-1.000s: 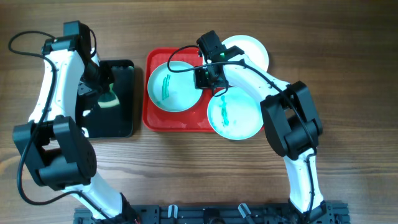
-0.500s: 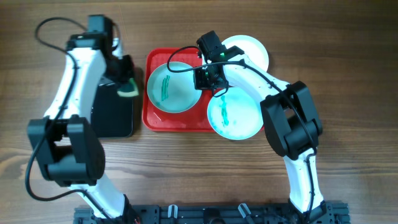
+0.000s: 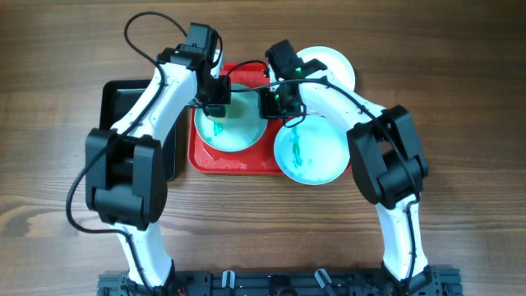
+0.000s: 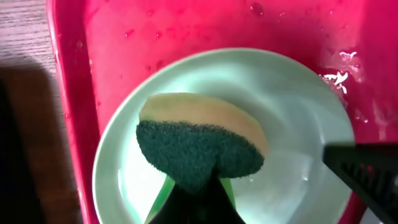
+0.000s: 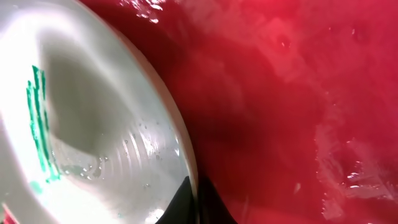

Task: Clean dirty plates on tray and stack at the side
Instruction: 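Carry the sponge with the left gripper over the held plate, then scrub the plate with the sponge while the right gripper holds it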

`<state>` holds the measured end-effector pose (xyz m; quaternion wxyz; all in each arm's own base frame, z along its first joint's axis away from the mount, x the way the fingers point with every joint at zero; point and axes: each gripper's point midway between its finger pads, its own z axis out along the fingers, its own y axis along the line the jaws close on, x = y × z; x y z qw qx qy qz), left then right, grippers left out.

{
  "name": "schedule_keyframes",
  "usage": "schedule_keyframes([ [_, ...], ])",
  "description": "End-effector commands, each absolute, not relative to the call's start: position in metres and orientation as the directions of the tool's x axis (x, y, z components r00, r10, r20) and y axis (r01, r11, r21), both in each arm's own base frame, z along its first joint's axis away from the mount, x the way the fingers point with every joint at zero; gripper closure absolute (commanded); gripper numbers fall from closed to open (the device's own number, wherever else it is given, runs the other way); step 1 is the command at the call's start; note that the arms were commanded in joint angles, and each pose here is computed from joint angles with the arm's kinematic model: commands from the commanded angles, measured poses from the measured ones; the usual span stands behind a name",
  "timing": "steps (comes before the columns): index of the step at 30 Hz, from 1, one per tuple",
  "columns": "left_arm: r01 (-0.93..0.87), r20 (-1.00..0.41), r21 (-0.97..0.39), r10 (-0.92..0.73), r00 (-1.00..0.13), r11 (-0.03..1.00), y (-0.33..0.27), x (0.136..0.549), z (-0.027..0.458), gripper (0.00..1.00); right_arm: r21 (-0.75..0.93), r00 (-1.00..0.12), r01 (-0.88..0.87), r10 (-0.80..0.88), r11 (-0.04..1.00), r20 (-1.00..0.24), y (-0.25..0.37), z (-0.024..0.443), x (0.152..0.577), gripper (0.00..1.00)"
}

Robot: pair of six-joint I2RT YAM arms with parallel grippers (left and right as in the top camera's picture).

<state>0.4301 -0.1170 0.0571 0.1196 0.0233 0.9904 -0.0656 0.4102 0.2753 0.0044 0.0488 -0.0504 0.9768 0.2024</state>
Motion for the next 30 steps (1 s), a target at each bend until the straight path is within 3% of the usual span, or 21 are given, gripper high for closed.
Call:
schedule_keyframes([
  [1, 0.085, -0.238, -0.130, 0.052, -0.970, 0.988, -0.119, 0.434, 0.050, 0.96, 0.427, -0.992, -0.125, -0.106, 0.896, -0.068, 0.265, -0.008, 0.407, 0.96],
  [8, 0.123, -0.218, -0.137, 0.091, -0.972, 0.983, -0.125, 0.438, 0.025, 0.96, 0.425, -0.990, -0.142, -0.122, 0.894, -0.075, 0.264, -0.008, 0.408, 0.96],
  [15, 0.074, -0.085, -0.132, 0.063, -0.994, 0.988, -0.126, 0.417, -0.014, 0.96, 0.422, -0.990, -0.142, -0.120, 0.895, -0.078, 0.263, -0.008, 0.409, 0.96],
  [18, 0.141, -0.046, -0.292, 0.133, -0.990, 0.946, -0.152, 0.403, -0.009, 0.96, 0.424, -0.990, -0.142, -0.119, 0.895, -0.082, 0.264, -0.008, 0.410, 0.96],
  [20, 0.289, -0.062, -0.557, 0.308, -0.949, 0.778, -0.194, 0.377, 0.013, 0.96, 0.423, -0.989, -0.143, -0.118, 0.895, -0.085, 0.264, -0.008, 0.410, 0.96],
  [22, 0.283, -0.042, -0.560, 0.314, -0.948, 0.778, -0.193, 0.372, 0.013, 0.96, 0.418, -0.989, -0.143, -0.117, 0.897, -0.087, 0.263, -0.008, 0.411, 0.95],
  [25, 0.241, -0.002, -0.448, 0.269, -0.963, 0.861, -0.170, 0.376, 0.001, 0.96, 0.417, -0.989, -0.143, -0.118, 0.898, -0.086, 0.263, -0.008, 0.411, 0.95],
  [28, 0.054, 0.014, -0.128, 0.056, -0.998, 0.990, -0.115, 0.396, -0.015, 0.96, 0.417, -0.989, -0.143, -0.118, 0.898, -0.084, 0.262, -0.008, 0.410, 0.96],
  [30, -0.086, -0.039, 0.096, -0.083, -0.996, 0.992, -0.076, 0.404, -0.016, 0.96, 0.416, -0.989, -0.143, -0.119, 0.898, -0.085, 0.263, -0.008, 0.410, 0.96],
])
